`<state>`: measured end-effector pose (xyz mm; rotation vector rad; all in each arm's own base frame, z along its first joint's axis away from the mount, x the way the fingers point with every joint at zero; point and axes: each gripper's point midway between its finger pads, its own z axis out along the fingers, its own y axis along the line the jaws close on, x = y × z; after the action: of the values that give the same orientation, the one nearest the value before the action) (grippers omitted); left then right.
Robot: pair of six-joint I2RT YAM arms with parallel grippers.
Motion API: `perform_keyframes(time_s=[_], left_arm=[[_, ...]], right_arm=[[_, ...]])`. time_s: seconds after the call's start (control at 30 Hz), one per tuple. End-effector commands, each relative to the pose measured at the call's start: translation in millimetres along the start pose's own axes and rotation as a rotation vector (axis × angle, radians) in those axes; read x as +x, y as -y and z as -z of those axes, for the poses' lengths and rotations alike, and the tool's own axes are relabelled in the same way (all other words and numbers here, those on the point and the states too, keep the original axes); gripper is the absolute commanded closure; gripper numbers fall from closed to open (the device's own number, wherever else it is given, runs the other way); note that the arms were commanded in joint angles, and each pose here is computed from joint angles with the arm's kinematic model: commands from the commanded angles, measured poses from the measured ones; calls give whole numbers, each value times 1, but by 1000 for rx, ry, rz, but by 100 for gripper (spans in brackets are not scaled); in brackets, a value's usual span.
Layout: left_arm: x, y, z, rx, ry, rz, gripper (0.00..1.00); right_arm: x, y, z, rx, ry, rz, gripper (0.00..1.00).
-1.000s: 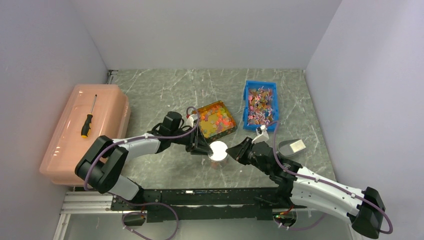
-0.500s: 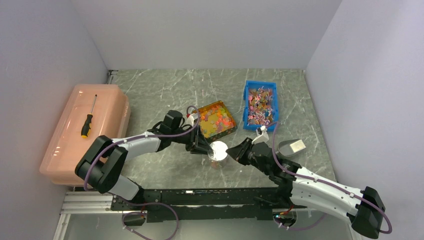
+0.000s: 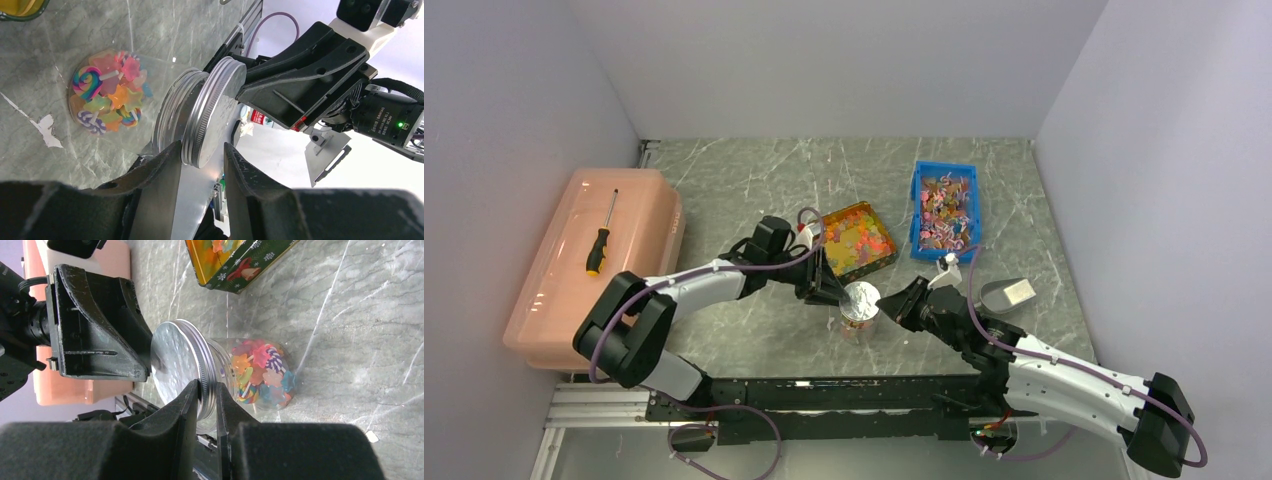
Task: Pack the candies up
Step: Close the bottle lid on the packing bottle.
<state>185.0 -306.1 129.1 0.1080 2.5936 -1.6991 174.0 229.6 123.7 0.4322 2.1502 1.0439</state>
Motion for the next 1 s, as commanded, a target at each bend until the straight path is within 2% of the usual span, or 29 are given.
perform_keyframes(time_s=[0.0,0.97], left_arm=[[-5,24,7,43,27,-91,59],[27,7,15,-36,0,-48,59]], right_arm=[[3,5,-1,6,-4,6,84],[10,2,3,-10,-49,1,83]])
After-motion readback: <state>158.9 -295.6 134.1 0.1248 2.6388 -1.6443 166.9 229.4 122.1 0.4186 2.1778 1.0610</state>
